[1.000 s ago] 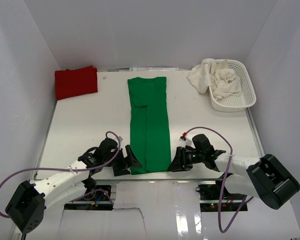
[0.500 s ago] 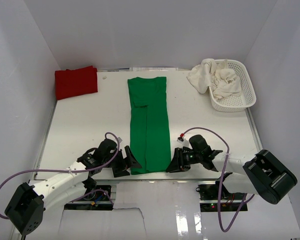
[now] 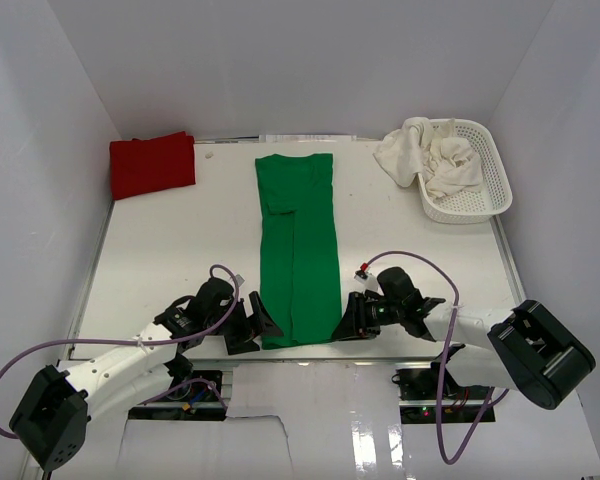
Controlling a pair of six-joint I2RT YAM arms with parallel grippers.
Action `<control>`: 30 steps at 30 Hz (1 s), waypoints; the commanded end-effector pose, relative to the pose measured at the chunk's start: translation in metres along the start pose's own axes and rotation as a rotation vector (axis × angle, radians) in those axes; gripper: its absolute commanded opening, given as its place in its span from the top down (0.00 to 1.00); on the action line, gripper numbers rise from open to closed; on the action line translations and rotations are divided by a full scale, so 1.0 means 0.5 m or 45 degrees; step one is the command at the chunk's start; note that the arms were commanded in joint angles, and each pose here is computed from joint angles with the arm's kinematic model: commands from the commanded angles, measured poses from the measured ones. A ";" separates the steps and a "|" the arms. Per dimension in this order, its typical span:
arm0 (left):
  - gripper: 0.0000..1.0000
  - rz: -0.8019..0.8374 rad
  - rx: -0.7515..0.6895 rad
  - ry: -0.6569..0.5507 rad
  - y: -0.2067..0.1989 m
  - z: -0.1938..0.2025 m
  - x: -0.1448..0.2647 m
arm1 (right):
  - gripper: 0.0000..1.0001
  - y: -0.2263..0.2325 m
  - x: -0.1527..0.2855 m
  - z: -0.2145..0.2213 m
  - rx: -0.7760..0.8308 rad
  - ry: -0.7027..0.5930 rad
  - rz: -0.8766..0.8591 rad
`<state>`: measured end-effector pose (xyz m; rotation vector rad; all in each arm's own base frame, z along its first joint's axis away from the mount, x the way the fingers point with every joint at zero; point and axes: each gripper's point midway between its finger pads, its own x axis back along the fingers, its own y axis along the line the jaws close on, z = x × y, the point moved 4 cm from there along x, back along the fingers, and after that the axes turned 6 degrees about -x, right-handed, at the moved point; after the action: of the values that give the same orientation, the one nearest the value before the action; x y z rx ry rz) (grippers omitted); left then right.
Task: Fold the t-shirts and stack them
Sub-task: Grab the bottom of the folded rectangular tshirt with both arms
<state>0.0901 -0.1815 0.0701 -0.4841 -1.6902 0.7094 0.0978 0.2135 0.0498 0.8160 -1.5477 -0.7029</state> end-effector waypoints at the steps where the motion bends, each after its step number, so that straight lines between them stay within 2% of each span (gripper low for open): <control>1: 0.04 -0.164 0.035 0.052 0.065 0.028 -0.007 | 0.59 -0.027 -0.002 -0.007 0.003 -0.026 0.104; 7: 0.04 -0.172 0.043 0.050 0.067 0.028 -0.008 | 0.69 -0.038 0.005 -0.007 -0.002 -0.038 0.127; 14: 0.12 -0.198 0.053 0.071 0.080 0.034 -0.014 | 0.90 -0.043 0.007 -0.003 -0.008 -0.032 0.130; 19: 0.21 -0.210 0.070 0.085 0.091 0.040 -0.022 | 0.92 -0.040 0.007 -0.003 -0.001 -0.026 0.120; 24: 0.35 -0.226 0.083 0.091 0.103 0.044 -0.029 | 0.92 -0.038 0.005 -0.003 0.004 -0.023 0.106; 29: 0.38 -0.254 0.089 0.077 0.107 0.040 -0.028 | 0.92 -0.039 0.006 -0.003 0.006 -0.027 0.101; 30: 0.44 -0.282 0.095 0.068 0.112 0.040 -0.026 | 0.92 -0.038 0.006 -0.002 0.007 -0.026 0.100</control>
<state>0.0856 -0.1846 0.0562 -0.4670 -1.6225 0.7296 0.1018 0.2047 0.0418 0.7663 -1.5765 -0.6741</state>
